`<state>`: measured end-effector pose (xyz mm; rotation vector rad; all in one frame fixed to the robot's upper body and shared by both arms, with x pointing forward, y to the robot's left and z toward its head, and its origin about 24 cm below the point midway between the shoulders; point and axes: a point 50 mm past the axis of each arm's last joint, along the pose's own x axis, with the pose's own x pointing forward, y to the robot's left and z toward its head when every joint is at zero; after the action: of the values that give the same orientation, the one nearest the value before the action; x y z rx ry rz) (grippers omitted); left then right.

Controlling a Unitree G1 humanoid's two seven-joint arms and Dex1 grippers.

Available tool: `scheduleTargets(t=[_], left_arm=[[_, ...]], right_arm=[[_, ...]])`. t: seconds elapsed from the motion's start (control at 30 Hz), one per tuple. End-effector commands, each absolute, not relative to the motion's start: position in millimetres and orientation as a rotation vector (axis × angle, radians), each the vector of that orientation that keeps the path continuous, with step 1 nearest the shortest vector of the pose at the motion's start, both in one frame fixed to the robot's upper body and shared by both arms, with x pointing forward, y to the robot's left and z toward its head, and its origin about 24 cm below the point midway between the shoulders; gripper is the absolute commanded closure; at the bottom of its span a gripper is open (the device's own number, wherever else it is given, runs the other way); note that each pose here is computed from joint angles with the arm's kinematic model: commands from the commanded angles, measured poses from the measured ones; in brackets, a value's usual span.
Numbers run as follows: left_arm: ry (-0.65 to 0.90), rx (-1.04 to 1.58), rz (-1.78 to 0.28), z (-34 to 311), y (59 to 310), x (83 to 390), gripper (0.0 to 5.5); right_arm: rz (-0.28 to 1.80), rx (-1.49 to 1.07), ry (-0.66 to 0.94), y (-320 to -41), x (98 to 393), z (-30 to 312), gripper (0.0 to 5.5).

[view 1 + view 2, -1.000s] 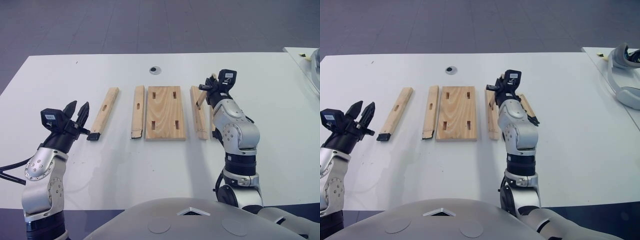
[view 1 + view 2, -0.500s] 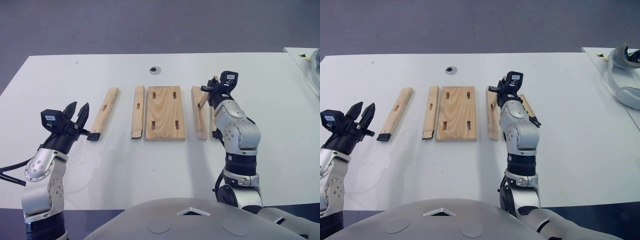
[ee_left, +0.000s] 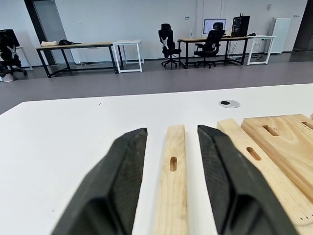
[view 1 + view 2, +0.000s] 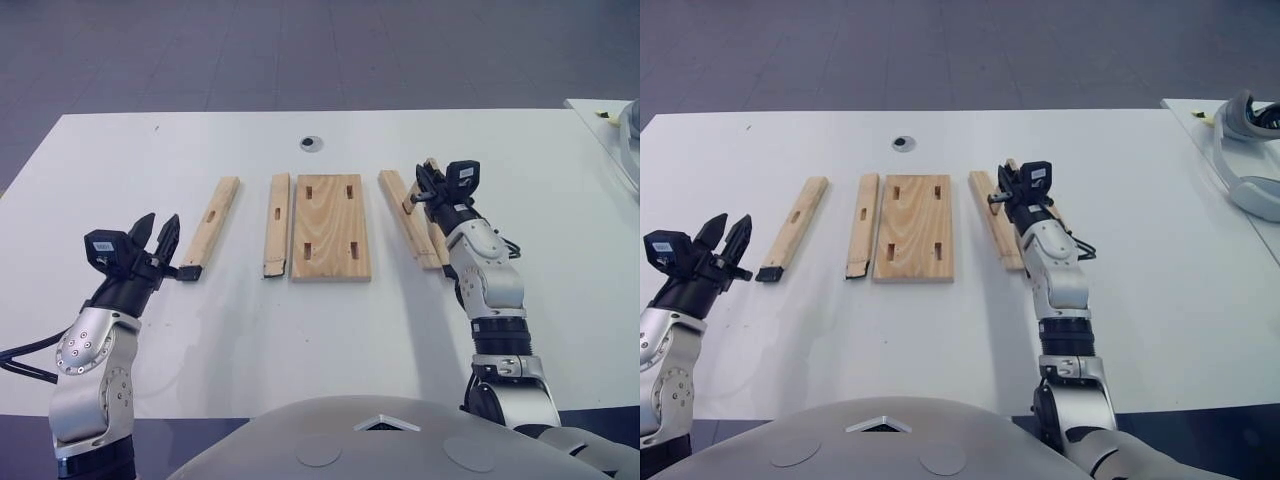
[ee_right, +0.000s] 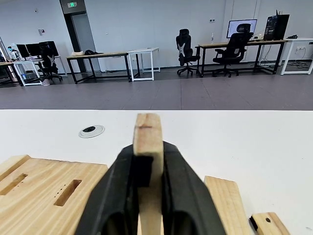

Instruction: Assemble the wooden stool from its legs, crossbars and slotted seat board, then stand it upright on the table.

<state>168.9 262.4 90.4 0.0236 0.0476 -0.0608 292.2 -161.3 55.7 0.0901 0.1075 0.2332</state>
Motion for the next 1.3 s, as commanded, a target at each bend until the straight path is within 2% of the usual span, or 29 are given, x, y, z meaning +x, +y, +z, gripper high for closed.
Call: scheduleTargets(t=[0.03,0.4,0.63,0.7,0.77,1.03,1.17,1.3], left_arm=[[0.029,0.039,-0.051,93,263,169,3.62],[0.020,0.031,-0.046,91,261,171,3.62],[0.013,0.023,-0.044,92,257,173,3.62],[0.010,0.019,-0.044,92,255,174,3.62],[0.008,0.014,-0.044,91,253,175,3.62],[0.004,-0.001,-0.045,88,248,175,3.62],[0.009,-0.002,-0.037,86,247,173,3.62],[0.039,-0.008,-0.068,85,247,173,3.62]], right_arm=[[0.221,0.078,0.333,-164,271,10,5.10],[0.222,0.055,0.382,-164,273,7,5.10],[0.260,-0.011,0.447,-165,272,6,3.70],[0.285,-0.044,0.466,-165,270,7,3.37],[0.312,-0.076,0.494,-164,269,8,3.37],[0.376,-0.083,0.651,-175,271,11,2.01],[0.392,-0.065,0.738,-175,269,9,2.61],[0.451,-0.042,0.712,-167,274,19,3.37]])
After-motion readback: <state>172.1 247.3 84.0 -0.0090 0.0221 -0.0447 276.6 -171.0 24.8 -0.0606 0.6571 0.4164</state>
